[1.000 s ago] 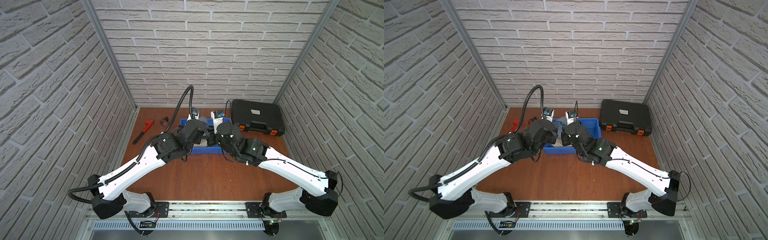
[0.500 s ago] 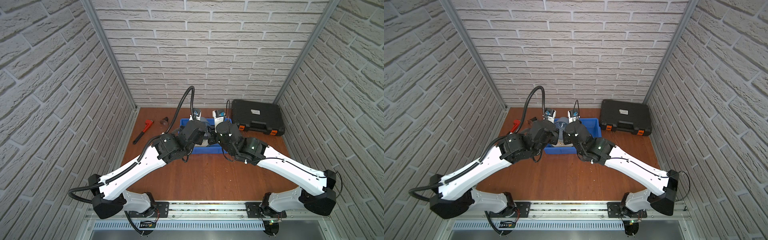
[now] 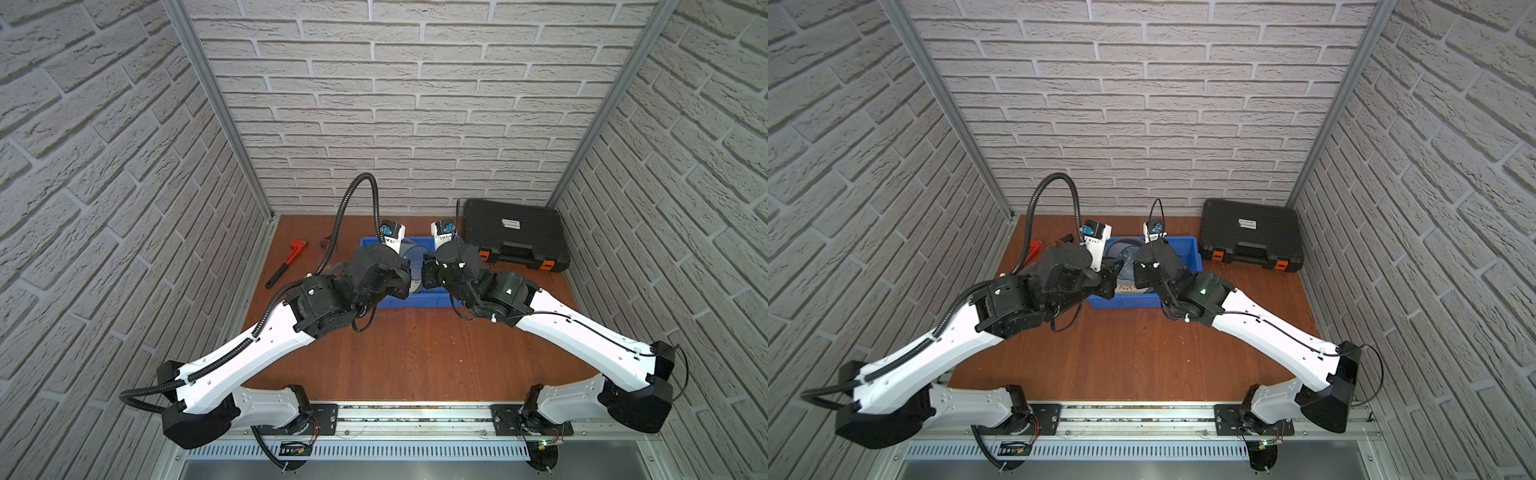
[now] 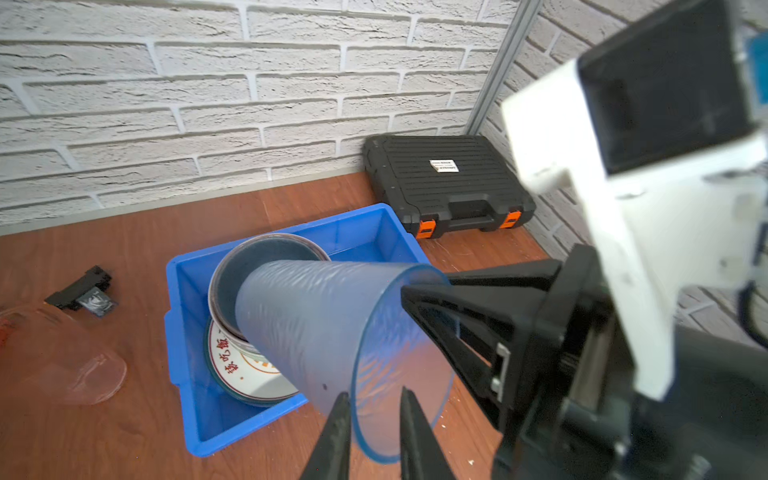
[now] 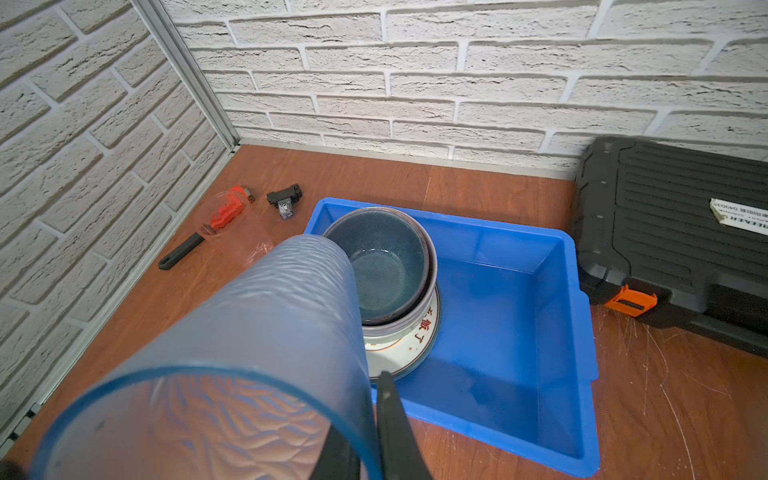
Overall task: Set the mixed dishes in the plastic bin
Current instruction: 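Carry the cup over the bin with the right gripper while the left releases, then lower the frosted blue cup upright into the bin corner with the right gripper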
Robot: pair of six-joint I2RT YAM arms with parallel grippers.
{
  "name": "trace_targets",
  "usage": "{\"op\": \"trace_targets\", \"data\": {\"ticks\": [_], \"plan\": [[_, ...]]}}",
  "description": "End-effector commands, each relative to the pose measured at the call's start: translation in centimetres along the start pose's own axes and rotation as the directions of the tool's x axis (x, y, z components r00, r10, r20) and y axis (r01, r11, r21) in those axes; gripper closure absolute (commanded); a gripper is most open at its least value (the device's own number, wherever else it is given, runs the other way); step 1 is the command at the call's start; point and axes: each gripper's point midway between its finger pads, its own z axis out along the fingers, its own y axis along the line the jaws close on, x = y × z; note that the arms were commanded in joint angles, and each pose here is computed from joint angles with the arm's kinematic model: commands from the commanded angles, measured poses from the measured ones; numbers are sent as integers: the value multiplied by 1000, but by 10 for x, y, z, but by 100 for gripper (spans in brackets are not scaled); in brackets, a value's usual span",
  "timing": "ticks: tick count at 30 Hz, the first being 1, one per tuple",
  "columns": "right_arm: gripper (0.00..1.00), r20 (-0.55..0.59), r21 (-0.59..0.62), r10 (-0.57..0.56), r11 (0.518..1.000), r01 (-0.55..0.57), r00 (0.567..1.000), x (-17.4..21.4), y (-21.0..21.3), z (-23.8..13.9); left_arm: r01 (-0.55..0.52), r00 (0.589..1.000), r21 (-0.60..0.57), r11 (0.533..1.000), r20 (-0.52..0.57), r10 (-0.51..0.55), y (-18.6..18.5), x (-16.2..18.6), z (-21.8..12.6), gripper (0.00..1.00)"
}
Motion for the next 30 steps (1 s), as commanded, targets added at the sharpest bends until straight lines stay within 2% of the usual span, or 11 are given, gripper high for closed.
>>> {"op": "trace_targets", "data": {"ticks": [1, 4, 10, 16, 20, 25, 30], "plan": [[94, 78, -73, 75, 995, -69, 994, -24, 9, -15, 23, 1000, 83, 996, -20, -21, -15, 6, -2, 75], [94, 63, -66, 55, 997, -51, 997, -22, 5, -15, 27, 999, 83, 996, -28, -24, -12, 8, -8, 71], [94, -49, -36, 27, 999, -29, 998, -12, -22, -5, 47, 998, 28, 999, -32, -46, 11, 11, -22, 60], [94, -150, 25, -16, 999, 20, 989, -13, -60, 1, 52, 998, -50, 997, -29, -53, 42, 16, -38, 41], [94, -187, 67, -26, 997, 39, 982, -20, -85, 6, 69, 997, -99, 993, -25, -72, 64, 23, -46, 32], [94, -269, 106, -41, 992, 72, 962, -21, -111, 22, 86, 995, -152, 985, -34, -93, 86, 32, -53, 27], [95, -358, 128, -55, 986, 107, 932, -15, -127, 53, 85, 992, -206, 975, -72, -102, 100, 45, -53, 28]]}}
